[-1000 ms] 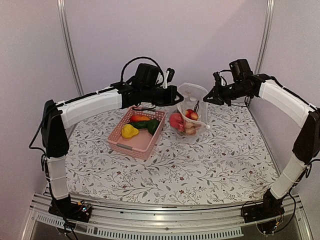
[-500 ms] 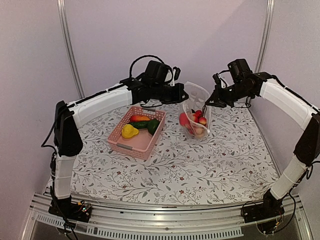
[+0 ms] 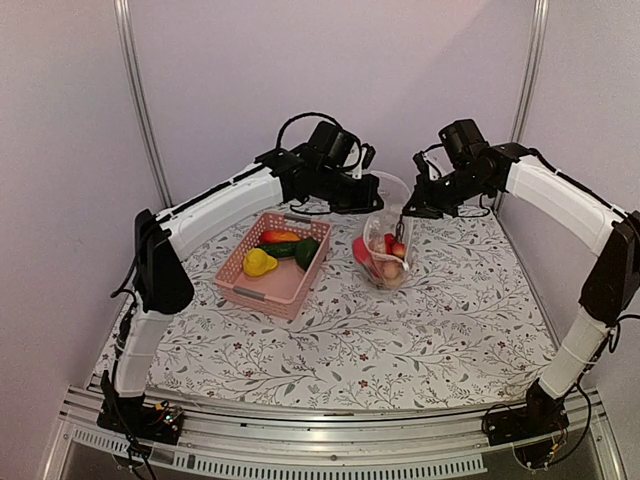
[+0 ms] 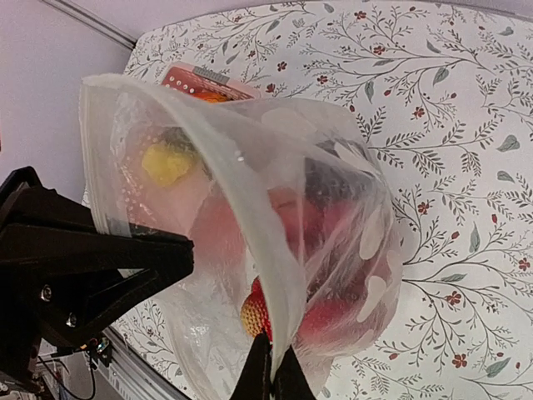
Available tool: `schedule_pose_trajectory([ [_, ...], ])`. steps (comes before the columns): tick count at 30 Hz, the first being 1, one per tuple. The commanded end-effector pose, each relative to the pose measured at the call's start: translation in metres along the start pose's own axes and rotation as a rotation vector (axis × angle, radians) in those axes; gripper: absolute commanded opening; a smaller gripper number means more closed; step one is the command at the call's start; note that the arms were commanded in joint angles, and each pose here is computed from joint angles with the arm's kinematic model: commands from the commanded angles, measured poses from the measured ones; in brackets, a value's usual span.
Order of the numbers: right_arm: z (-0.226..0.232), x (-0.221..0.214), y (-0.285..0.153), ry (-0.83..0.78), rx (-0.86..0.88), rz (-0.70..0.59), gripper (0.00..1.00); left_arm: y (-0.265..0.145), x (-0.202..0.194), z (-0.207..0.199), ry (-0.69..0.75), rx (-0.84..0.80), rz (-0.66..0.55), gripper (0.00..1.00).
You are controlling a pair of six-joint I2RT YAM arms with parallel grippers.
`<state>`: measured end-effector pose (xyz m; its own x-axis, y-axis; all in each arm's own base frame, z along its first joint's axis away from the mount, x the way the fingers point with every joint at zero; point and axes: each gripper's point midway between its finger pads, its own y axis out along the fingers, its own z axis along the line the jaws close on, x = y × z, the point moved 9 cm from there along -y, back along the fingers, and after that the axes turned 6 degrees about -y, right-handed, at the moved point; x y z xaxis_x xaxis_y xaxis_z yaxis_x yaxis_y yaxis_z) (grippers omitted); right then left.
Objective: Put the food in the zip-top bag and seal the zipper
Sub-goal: Adjust the zipper food storage bag at the center of the board, then pick up the fake fruit from the bin.
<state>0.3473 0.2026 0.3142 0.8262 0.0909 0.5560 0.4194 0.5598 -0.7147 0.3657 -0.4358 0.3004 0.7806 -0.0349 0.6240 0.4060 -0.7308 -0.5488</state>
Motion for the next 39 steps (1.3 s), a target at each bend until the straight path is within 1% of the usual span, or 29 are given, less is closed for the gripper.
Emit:
schedule_pose_trajectory([
  [1, -0.003, -0.007, -0.002, -0.012, -0.015, -0.061, 0.0, -0.009, -0.01, 0.009, -0.035, 0.038, 0.026, 0.0],
  [2, -0.01, -0.012, 0.008, 0.022, 0.018, 0.036, 0.0, -0.01, -0.007, 0.017, -0.073, 0.04, 0.053, 0.0],
  [3, -0.007, -0.007, 0.011, 0.025, 0.049, 0.079, 0.0, -0.016, -0.002, 0.014, -0.064, 0.04, 0.053, 0.01],
  [4, 0.001, 0.0, 0.016, 0.001, 0.04, 0.081, 0.0, -0.026, 0.005, 0.007, -0.023, 0.056, 0.021, 0.09],
  [6, 0.017, 0.015, 0.002, -0.069, 0.008, -0.033, 0.0, -0.043, 0.011, -0.001, 0.041, 0.079, -0.037, 0.32],
  [7, 0.018, 0.017, -0.01, -0.074, 0.009, -0.087, 0.0, -0.048, 0.012, 0.003, 0.045, 0.086, -0.049, 0.4],
  [8, 0.012, 0.016, -0.012, -0.059, 0.008, -0.097, 0.0, -0.053, 0.012, 0.007, 0.04, 0.101, -0.057, 0.48],
  [9, 0.004, 0.018, -0.015, -0.039, 0.014, -0.098, 0.0, -0.06, 0.013, 0.01, 0.041, 0.118, -0.065, 0.53],
  [11, -0.005, 0.018, -0.007, -0.012, 0.045, -0.047, 0.0, -0.077, 0.013, 0.013, 0.072, 0.158, -0.062, 0.59],
  [12, -0.006, 0.018, -0.002, -0.008, 0.051, -0.029, 0.0, -0.088, 0.012, 0.015, 0.099, 0.203, -0.063, 0.63],
  [16, -0.008, 0.016, 0.005, -0.011, 0.066, -0.011, 0.0, -0.127, -0.008, 0.039, 0.144, 0.35, -0.061, 0.75],
  [18, -0.009, 0.015, 0.008, -0.013, 0.072, -0.002, 0.0, -0.14, -0.018, 0.059, 0.127, 0.383, -0.054, 0.79],
  [21, -0.008, 0.015, 0.01, -0.012, 0.087, 0.004, 0.0, -0.15, -0.029, 0.097, 0.053, 0.452, -0.023, 0.84],
  [25, -0.009, 0.013, 0.011, -0.011, 0.094, 0.01, 0.0, -0.143, -0.041, 0.155, -0.081, 0.593, 0.063, 0.85],
  [28, -0.009, 0.011, 0.012, -0.011, 0.099, 0.017, 0.0, -0.133, -0.05, 0.186, -0.18, 0.648, 0.118, 0.85],
  [31, -0.009, 0.009, 0.013, -0.009, 0.106, 0.019, 0.0, -0.12, -0.056, 0.205, -0.249, 0.705, 0.14, 0.85],
  [32, -0.009, 0.008, 0.013, -0.007, 0.107, 0.018, 0.0, -0.114, -0.057, 0.209, -0.265, 0.719, 0.139, 0.96],
  [33, -0.009, 0.008, 0.013, -0.007, 0.11, 0.017, 0.0, -0.11, -0.057, 0.213, -0.274, 0.726, 0.139, 0.99],
  [39, -0.009, 0.004, 0.012, -0.001, 0.124, 0.017, 0.0, -0.08, -0.057, 0.238, -0.33, 0.785, 0.17, 0.99],
])
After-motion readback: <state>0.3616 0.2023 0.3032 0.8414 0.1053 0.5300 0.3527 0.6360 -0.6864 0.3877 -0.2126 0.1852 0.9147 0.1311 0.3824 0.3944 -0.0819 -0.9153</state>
